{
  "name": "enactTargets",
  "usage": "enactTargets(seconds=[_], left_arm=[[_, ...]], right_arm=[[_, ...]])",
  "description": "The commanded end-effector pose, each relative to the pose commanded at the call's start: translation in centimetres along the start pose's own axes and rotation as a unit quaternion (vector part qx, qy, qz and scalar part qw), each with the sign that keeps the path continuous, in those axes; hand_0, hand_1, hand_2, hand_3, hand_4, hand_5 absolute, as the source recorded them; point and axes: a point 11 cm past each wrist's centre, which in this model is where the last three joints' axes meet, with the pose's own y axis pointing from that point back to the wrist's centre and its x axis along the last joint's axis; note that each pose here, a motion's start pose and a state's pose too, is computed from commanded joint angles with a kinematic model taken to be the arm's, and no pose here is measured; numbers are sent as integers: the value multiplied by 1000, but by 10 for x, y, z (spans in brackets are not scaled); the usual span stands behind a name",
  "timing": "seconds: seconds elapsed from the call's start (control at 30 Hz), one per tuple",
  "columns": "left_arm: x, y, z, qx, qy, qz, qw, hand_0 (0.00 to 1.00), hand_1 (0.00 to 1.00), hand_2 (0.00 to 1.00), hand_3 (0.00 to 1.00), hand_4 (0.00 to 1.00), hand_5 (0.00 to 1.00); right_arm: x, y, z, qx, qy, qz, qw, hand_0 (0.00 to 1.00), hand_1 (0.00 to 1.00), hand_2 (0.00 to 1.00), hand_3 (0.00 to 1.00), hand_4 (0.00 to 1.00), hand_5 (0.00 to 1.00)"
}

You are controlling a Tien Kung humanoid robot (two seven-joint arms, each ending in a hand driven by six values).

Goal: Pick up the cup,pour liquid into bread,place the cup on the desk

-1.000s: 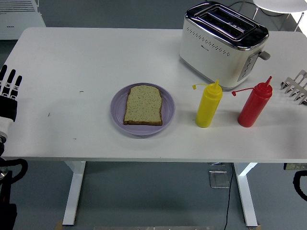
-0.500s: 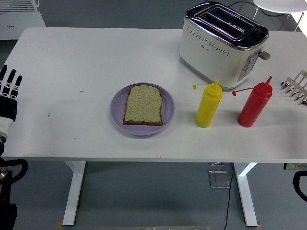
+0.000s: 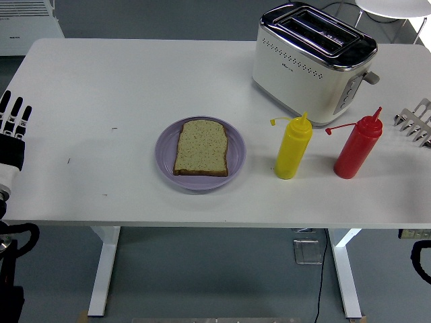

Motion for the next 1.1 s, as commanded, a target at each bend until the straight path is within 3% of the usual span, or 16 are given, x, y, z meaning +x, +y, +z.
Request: enactTargets(seconds=[1.1], left_arm=[[1,1,-1,2,-1,1,1000,812,743,729,720,515,998]], right_arm=[[2,1,1,-1,-1,4,1000,811,725,760,760,568,393]])
